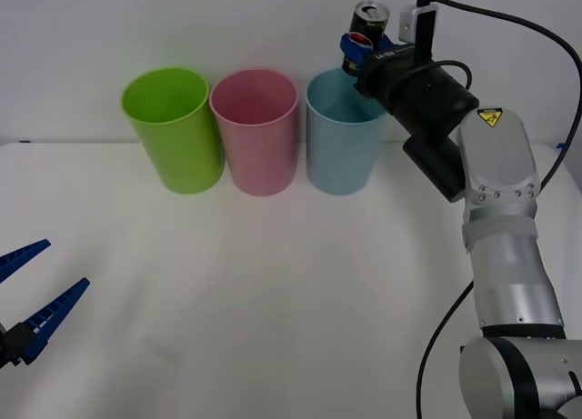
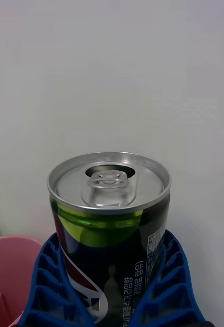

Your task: Grasp the object on the table and drop it into the matching bin: aluminum can to the light blue bin, PET bottle to the pink bin.

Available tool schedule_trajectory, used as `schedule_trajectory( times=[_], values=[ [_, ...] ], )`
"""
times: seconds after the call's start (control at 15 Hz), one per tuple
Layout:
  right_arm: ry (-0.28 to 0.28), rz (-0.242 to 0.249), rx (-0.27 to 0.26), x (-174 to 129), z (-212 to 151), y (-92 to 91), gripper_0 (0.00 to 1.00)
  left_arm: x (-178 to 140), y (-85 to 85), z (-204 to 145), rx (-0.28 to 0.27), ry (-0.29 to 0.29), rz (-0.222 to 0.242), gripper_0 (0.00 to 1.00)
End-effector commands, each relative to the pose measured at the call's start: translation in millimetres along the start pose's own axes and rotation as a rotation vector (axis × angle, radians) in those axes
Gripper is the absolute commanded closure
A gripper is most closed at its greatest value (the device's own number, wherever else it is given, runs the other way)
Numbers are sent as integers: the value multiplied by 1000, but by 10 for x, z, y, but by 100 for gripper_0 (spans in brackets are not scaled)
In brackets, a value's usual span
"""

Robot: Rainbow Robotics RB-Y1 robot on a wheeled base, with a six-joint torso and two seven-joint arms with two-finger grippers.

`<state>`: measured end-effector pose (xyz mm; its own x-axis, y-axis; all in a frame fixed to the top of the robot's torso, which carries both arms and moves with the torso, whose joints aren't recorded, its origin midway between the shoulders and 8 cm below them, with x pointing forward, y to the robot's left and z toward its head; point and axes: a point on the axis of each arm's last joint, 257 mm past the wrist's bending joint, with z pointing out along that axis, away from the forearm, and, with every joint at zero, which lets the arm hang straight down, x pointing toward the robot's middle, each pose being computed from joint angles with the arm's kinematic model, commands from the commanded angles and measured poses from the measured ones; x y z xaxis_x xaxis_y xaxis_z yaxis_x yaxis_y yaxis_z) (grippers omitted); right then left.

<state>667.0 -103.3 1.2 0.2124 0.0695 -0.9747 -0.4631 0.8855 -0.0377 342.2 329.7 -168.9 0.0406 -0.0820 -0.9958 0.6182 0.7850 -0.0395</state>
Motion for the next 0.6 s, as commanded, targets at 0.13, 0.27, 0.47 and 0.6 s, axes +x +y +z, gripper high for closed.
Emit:
schedule_trajectory(
  times=[0.13,0.27,0.47,0.6],
  values=[
    [6,-6,-13,23,20,64,100,0,0,0,0,0,0,0],
    [7,-10,-17,27,25,85,100,0,0,0,0,0,0,0],
    [7,-25,-19,28,27,92,36,0,0,0,0,0,0,0],
    [9,-33,-20,38,23,93,0,0,0,0,0,0,0,0]
  ],
)
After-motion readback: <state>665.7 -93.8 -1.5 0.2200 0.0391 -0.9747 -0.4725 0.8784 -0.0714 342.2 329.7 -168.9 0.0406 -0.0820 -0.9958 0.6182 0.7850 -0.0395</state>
